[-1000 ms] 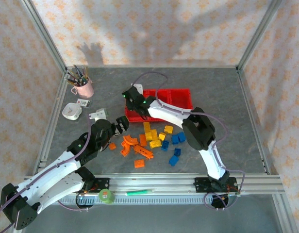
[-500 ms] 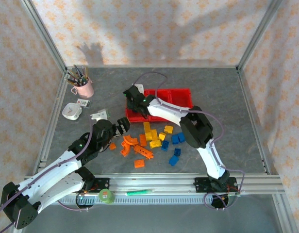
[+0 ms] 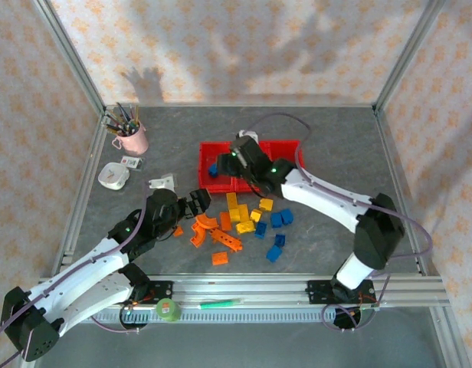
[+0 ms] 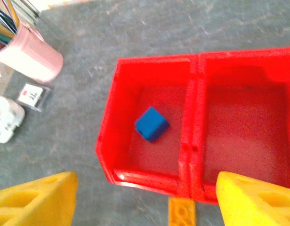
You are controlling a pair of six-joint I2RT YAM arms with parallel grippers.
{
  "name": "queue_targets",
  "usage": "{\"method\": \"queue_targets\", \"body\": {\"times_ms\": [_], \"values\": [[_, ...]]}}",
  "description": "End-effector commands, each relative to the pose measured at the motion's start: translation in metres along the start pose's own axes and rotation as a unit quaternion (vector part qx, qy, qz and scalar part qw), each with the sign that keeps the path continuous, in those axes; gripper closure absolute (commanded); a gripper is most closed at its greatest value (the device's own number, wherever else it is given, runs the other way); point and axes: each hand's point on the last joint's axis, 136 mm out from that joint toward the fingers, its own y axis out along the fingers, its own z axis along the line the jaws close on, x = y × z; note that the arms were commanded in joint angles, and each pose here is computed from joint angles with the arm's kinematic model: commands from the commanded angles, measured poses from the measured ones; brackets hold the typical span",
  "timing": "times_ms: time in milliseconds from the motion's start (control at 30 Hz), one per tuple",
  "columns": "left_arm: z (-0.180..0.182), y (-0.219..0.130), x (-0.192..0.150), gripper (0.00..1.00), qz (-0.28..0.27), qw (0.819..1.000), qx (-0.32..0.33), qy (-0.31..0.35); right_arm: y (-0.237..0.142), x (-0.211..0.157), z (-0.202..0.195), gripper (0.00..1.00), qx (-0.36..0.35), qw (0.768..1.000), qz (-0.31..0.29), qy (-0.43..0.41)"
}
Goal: Sort the legos into containers by color
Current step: Pick up the lego from the bottom-center of the table.
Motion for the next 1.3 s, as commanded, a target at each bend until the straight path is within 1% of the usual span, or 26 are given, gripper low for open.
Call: {"method": "queue_targets", "body": {"times_ms": [0,133,333,500,667,800,900,1000,1167,1267], "values": [[-0.02,-0.001,-0.003,0.01,0.003,0.999,-0.039,0.004,-0.017,-0.019,-0.036,0.2,-0.043,0.999,0.011,0.02],[-0.037,0.0,-0.015,0.01,0.006,0.998,-0.069,0.006,-0.032,-0.045,-0.074,0.15,-0.078,0.995,0.024,0.053],[-0.051,0.007,-0.037,0.01,0.023,0.995,-0.091,0.009,-0.048,-0.083,-0.121,0.12,-0.131,0.985,0.039,0.108],[-0.063,0.009,-0.047,0.01,0.027,0.994,-0.108,0.012,-0.052,-0.11,-0.158,0.09,-0.179,0.97,0.022,0.165],[-0.068,0.011,-0.048,0.01,0.025,0.993,-0.114,0.011,-0.055,-0.124,-0.184,0.08,-0.227,0.953,0.004,0.202],[-0.074,0.012,-0.049,0.01,0.026,0.992,-0.122,0.01,-0.052,-0.13,-0.191,0.09,-0.22,0.948,-0.01,0.231],[-0.078,0.012,-0.05,0.01,0.027,0.991,-0.128,0.01,-0.049,-0.133,-0.202,0.13,-0.231,0.94,-0.01,0.252],[-0.083,0.013,-0.051,0.01,0.031,0.991,-0.132,0.013,-0.041,-0.134,-0.2,0.18,-0.215,0.941,-0.004,0.26],[-0.084,0.016,-0.054,0.01,0.037,0.991,-0.128,0.018,-0.03,-0.139,-0.196,0.2,-0.21,0.947,0.019,0.242],[-0.085,0.017,-0.055,0.01,0.039,0.991,-0.129,0.018,-0.023,-0.144,-0.192,0.2,-0.201,0.95,0.035,0.238]]}}
